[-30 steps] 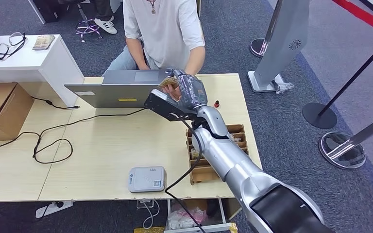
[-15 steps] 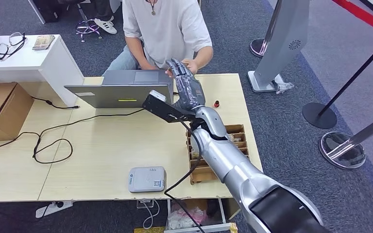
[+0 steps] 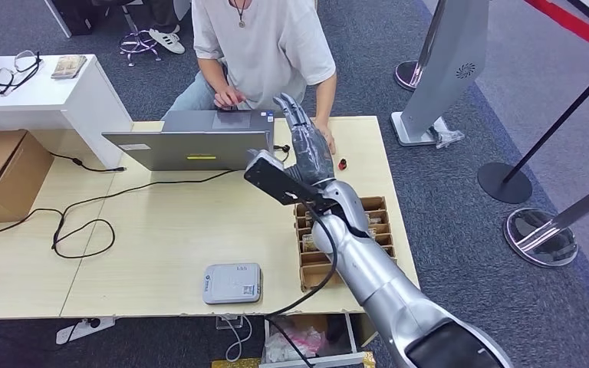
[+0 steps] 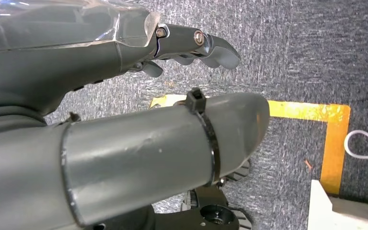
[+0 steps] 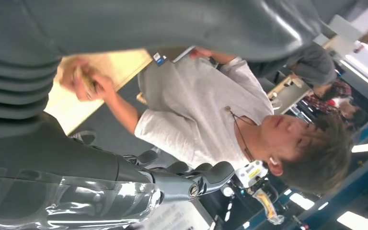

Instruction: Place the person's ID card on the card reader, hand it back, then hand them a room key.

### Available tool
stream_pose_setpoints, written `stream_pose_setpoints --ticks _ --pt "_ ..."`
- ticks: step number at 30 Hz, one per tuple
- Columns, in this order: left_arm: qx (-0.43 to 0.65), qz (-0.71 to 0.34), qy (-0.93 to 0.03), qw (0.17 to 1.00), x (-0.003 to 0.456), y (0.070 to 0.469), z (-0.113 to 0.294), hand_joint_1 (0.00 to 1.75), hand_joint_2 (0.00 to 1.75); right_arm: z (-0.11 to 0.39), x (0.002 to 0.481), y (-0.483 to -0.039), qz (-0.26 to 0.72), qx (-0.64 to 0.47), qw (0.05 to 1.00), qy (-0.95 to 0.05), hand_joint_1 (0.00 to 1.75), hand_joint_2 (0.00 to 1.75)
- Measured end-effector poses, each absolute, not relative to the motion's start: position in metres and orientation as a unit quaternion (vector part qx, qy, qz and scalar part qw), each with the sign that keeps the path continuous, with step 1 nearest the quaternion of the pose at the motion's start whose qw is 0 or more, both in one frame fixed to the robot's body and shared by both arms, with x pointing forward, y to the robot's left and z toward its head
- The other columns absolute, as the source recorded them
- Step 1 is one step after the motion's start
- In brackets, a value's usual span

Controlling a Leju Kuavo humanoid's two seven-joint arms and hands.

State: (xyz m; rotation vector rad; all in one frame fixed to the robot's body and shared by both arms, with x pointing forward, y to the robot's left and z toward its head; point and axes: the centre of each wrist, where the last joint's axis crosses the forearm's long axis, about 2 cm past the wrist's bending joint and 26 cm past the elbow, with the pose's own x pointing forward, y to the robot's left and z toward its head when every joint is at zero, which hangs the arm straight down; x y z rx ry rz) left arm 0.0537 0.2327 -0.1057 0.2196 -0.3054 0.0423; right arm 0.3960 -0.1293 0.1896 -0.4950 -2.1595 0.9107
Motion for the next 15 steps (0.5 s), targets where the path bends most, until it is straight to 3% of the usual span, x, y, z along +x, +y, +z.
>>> stream_pose_setpoints --ticks 5,15 --pt "0.104 0.019 -0.152 0.983 0.053 0.234 -0.106 0.00 0.00 0.178 0.373 -0.150 0.343 -0.192 0.359 -0.846 0.00 0.00" --pt "0.106 0.037 -0.148 0.983 0.050 0.237 -0.107 0.00 0.00 0.155 0.352 -0.196 0.430 -0.322 0.313 -0.783 0.00 0.00"
